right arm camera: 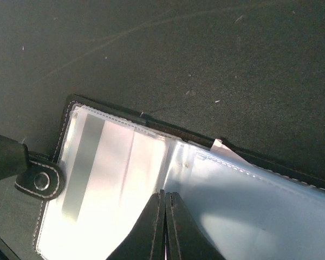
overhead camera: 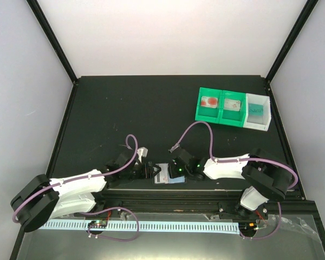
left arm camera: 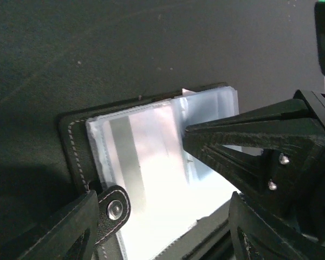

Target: Take the credit cards out of the card holder

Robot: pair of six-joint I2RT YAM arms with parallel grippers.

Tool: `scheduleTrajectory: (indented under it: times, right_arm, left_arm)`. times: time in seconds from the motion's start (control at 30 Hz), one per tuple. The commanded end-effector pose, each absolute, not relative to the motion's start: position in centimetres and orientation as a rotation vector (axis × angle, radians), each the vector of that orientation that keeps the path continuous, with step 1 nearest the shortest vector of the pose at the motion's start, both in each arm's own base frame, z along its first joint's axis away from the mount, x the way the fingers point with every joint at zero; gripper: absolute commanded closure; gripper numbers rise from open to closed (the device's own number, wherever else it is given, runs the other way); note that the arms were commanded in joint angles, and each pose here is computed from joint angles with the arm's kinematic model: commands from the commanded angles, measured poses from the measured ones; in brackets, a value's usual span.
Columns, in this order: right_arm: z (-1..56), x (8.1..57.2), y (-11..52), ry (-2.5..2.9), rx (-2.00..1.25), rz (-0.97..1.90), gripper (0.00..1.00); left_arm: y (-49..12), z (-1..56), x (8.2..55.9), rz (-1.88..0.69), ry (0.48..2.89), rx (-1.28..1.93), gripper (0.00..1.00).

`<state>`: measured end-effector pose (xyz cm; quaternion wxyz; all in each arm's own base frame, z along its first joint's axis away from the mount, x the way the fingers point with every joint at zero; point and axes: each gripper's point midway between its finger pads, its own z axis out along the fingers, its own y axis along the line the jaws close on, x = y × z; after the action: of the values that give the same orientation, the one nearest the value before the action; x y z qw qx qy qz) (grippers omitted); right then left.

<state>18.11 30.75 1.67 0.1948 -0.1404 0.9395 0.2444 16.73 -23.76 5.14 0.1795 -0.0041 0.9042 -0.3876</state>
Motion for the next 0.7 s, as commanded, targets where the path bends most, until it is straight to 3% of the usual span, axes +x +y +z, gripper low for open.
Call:
scheduleTrajectory:
  times: [0.0,0.17,0.37,0.67]
  right_arm:
    - [-1.0,17.6,27.5,2.706,-0.361,0.512,0.97]
    - [-0.8,17.7,27.5,2.697,-0.348,0.520,0.97]
    - [-0.9,17.7,27.7,2.694,-0.335,0.535,0.98]
    - [-1.2,17.5,27.7,2.700,-0.310,0.563,0.99]
  left_arm:
    - [-26.3,8.8,16.8,-1.272,2.482,0.049,0.31]
    - [-28.1,10.3,15.2,-1.419,2.472,0.094,0.29]
    - [-28.6,9.7,15.8,-1.335,2.498,0.085,0.23]
    - [-27.9,6.7,16.3,-1.149,2.625,0.032,0.23]
